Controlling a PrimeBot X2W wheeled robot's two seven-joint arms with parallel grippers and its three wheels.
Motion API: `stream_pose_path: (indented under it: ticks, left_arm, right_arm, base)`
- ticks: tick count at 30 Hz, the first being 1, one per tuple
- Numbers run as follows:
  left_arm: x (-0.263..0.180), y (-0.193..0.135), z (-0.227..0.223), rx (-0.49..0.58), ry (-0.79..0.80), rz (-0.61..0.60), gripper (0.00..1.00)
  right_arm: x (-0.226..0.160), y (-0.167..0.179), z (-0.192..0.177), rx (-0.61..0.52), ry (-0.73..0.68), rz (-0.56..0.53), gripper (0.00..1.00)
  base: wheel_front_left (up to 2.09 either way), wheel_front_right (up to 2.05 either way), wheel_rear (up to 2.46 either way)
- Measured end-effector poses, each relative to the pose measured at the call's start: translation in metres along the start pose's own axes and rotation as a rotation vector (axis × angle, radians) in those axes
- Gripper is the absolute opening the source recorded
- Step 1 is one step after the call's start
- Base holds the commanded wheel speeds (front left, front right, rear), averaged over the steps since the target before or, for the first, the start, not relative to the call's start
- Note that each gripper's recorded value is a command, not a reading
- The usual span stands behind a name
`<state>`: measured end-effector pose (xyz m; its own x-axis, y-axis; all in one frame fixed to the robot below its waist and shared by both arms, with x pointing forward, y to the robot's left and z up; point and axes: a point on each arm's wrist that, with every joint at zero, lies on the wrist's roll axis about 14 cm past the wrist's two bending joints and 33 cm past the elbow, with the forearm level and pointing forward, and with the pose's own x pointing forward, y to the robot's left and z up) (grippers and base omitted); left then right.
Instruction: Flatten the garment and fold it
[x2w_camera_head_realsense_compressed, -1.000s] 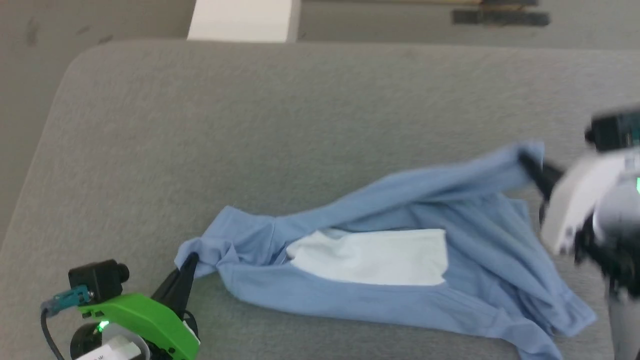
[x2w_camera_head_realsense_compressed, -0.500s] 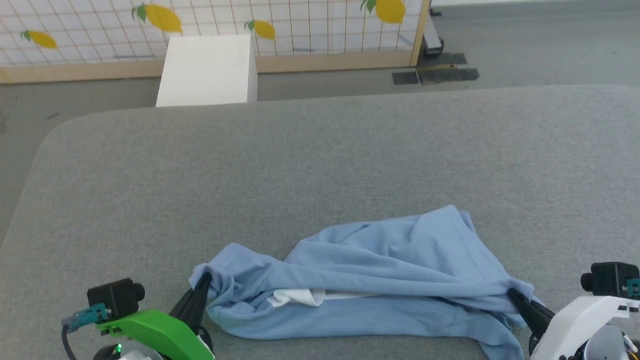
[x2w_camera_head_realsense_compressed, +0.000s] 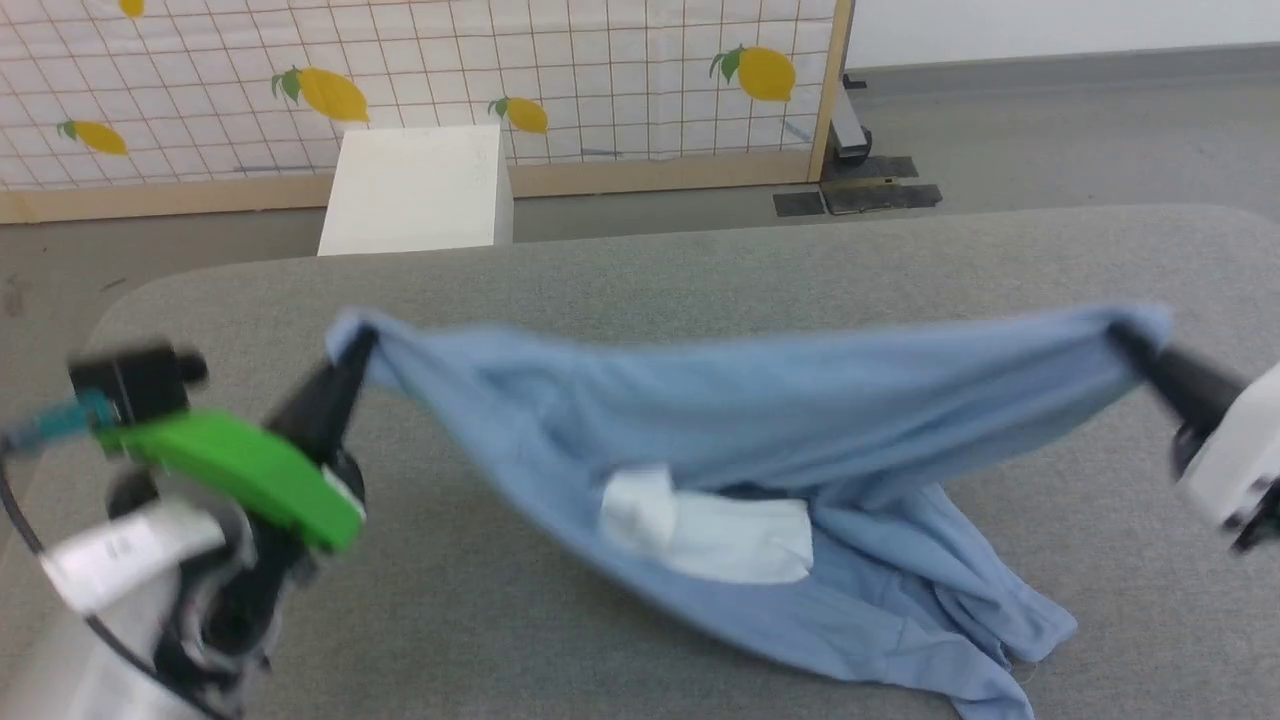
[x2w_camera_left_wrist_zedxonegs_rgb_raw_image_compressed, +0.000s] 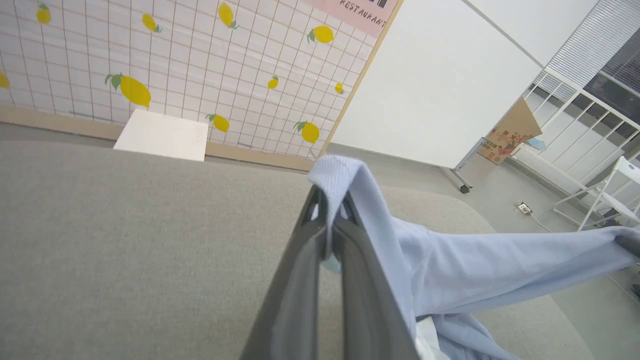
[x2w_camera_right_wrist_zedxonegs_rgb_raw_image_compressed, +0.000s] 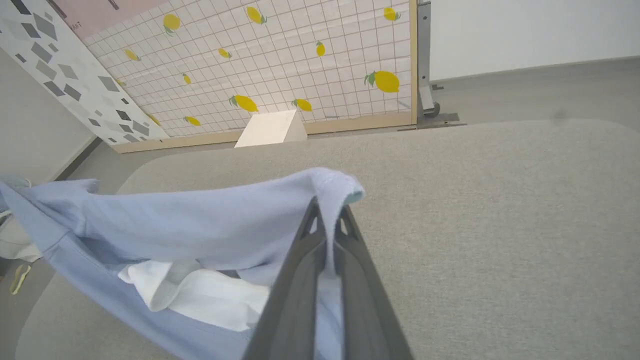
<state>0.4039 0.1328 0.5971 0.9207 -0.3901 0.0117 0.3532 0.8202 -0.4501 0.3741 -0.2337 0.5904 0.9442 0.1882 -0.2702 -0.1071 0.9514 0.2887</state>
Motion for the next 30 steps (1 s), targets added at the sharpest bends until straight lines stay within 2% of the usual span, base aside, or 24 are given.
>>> stream_pose_path:
  ticks: [7,10,15,21,30]
  left_arm:
    - [0.031,-0.049,0.109,0.208,-0.169,-0.150,0.00]
    - [0.039,-0.066,0.148,0.293,-0.233,-0.179,0.00]
    - [0.049,-0.086,0.198,0.375,-0.316,-0.199,0.00]
    - [0.065,-0.082,0.230,0.415,-0.346,-0.161,0.00]
    - [0.105,-0.038,0.238,0.427,-0.306,-0.056,0.00]
  right_arm:
    - [-0.010,-0.007,0.094,-0.118,-0.128,-0.025,0.00]
    - [-0.014,-0.007,0.123,-0.141,-0.173,-0.032,0.00]
    - [-0.015,-0.004,0.159,-0.154,-0.233,-0.039,0.00]
    - [-0.008,-0.003,0.178,-0.160,-0.255,-0.048,0.00]
    - [0.028,-0.006,0.183,-0.148,-0.243,-0.079,0.00]
  base:
    - [0.00,0.00,0.00]
    - [0.00,0.00,0.00]
    - [0.00,0.00,0.00]
    - [0.00,0.00,0.00]
    - [0.00,0.00,0.00]
